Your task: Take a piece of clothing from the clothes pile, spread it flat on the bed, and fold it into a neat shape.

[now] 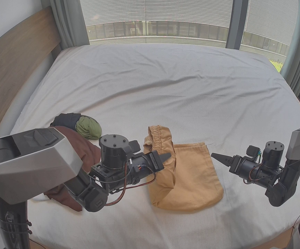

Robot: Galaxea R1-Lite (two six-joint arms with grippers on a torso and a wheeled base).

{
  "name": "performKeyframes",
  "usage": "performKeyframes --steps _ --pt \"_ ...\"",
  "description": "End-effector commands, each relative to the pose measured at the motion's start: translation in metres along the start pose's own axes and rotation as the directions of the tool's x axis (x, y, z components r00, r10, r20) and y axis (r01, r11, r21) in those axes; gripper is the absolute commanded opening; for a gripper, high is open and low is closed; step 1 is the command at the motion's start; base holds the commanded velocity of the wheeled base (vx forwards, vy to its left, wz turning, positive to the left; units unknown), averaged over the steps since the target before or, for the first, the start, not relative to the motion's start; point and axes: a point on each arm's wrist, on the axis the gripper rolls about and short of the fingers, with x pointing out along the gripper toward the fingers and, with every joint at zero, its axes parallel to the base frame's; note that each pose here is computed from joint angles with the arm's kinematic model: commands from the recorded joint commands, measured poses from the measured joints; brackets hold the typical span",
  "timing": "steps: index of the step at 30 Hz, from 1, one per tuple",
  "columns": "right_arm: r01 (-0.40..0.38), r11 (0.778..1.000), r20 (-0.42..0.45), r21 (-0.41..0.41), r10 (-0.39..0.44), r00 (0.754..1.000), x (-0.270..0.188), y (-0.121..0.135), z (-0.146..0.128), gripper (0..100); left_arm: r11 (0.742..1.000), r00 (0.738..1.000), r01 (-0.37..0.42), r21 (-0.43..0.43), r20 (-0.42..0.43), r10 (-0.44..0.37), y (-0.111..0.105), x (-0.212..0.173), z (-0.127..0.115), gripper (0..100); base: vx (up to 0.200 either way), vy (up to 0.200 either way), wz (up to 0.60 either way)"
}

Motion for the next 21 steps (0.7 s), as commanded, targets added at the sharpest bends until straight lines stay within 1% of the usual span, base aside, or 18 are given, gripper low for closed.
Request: performKeyframes --steps 1,4,7,17,19,21 --pt "0.008 1.000 0.027 0.014 -0.008 1.000 0.000 -0.004 0.007 100 1.000 1.000 0.027 0.004 -0.012 -0.027 -0.006 0.014 -0.006 0 0.000 0.000 0.00" --pt "0.013 1.000 0.043 0.014 -0.013 0.999 -0.001 -0.007 0.011 100 0.999 0.999 0.038 0.003 -0.028 -0.037 -0.010 0.020 -0.011 0 0.000 0.000 0.00" --pt "0.016 1.000 0.052 0.015 -0.017 0.999 -0.001 -0.009 0.013 100 0.999 0.998 0.032 0.001 -0.061 -0.032 -0.013 0.029 -0.018 0 0.000 0.000 0.00" --pt "0.018 1.000 0.067 0.025 -0.020 0.998 -0.001 -0.011 0.018 100 0.999 0.994 0.035 0.003 -0.106 -0.034 -0.019 0.047 -0.030 0 0.000 0.000 0.00" --pt "0.022 0.999 0.070 0.026 -0.023 0.997 -0.002 -0.012 0.018 100 0.999 0.991 0.035 0.005 -0.129 -0.034 -0.024 0.053 -0.037 0 0.000 0.000 0.00" --pt "0.021 0.999 0.072 0.026 -0.022 0.997 -0.002 -0.012 0.019 100 1.000 0.992 0.027 0.007 -0.126 -0.026 -0.024 0.057 -0.039 0 0.000 0.000 0.00"
